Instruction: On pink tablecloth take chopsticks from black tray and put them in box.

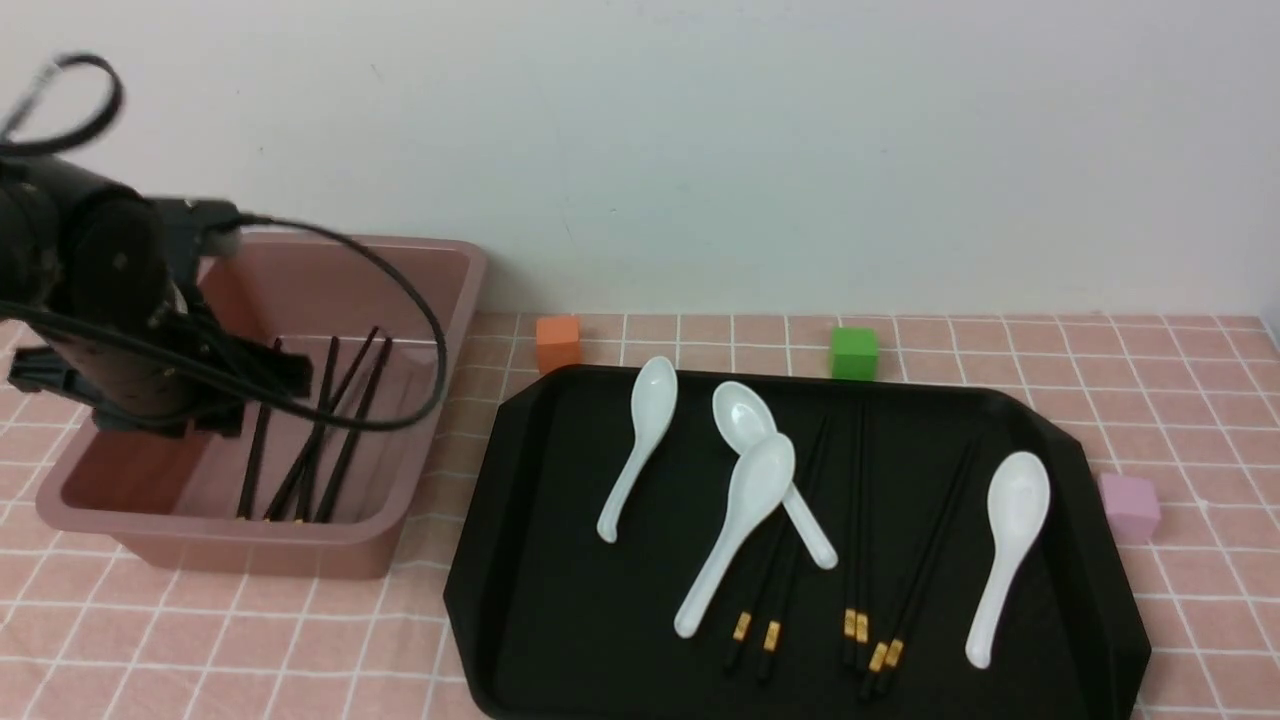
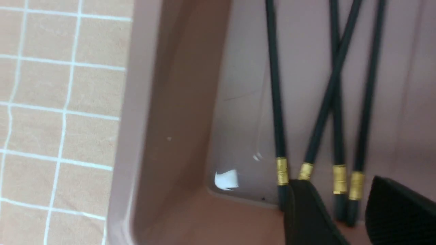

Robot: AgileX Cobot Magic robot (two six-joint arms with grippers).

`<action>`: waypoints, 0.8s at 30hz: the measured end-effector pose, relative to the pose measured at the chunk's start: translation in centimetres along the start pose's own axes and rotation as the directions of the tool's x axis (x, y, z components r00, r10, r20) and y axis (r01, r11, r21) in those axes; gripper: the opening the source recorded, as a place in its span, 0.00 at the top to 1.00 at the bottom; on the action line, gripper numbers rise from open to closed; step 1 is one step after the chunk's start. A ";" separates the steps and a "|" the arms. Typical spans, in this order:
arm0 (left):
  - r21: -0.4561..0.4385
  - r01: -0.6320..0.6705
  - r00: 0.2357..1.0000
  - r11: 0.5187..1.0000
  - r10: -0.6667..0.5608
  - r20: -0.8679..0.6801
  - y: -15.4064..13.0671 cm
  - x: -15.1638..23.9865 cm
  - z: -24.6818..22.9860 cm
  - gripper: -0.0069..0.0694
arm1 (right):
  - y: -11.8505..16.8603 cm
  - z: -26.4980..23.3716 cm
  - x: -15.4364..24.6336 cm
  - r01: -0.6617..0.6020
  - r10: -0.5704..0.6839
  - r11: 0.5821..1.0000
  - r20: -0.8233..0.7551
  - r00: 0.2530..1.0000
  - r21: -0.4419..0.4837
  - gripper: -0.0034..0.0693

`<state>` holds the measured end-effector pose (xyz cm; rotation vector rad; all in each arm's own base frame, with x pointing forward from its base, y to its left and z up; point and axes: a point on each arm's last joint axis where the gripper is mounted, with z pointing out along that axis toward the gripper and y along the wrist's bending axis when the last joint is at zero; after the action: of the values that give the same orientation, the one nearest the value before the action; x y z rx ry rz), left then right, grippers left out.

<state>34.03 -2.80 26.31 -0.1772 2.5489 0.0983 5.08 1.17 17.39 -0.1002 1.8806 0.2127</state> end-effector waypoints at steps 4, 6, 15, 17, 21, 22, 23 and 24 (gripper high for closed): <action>0.106 0.078 0.976 0.991 -0.098 0.193 1.0 -0.2 -8.0 0.69 | 0.0 0.0 0.0 0.000 0.000 1.000 0.000 1.000 0.000 0.62; 0.166 0.101 0.949 0.981 -0.146 0.281 1.7 0.9 -11.7 0.77 | 0.0 0.0 0.0 0.000 0.000 1.000 0.000 1.000 0.000 0.62; 0.349 0.067 0.770 0.935 -0.271 0.578 5.3 13.7 -19.1 0.93 | 0.0 0.0 0.0 0.000 0.000 1.000 0.000 1.000 0.000 0.62; 0.372 0.058 0.738 0.926 -0.291 0.609 5.7 16.4 -18.6 0.93 | 0.0 0.0 0.0 0.000 0.000 1.000 0.000 1.000 0.000 0.62; 0.432 0.030 0.642 0.902 -0.348 0.683 6.4 21.6 -17.0 0.93 | 0.0 0.0 0.0 0.000 0.000 1.000 0.000 1.000 0.000 0.62; 0.438 0.026 0.630 0.899 -0.355 0.691 6.5 22.3 -16.7 0.93 | 0.0 0.0 0.0 0.000 0.000 1.000 0.000 1.000 0.000 0.62; 0.444 0.022 0.616 0.896 -0.362 0.700 6.6 22.8 -16.5 0.93 | 0.0 0.0 0.0 0.000 0.000 1.000 0.000 1.000 0.000 0.62; 0.447 0.022 0.613 0.894 -0.365 0.701 6.6 23.4 -16.0 0.93 | 0.0 0.0 0.0 0.000 0.000 1.000 0.000 1.000 0.000 0.62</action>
<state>5.02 -0.50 26.87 -0.2015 1.6030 -0.3681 5.08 1.17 17.39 -0.1002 1.8806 0.2127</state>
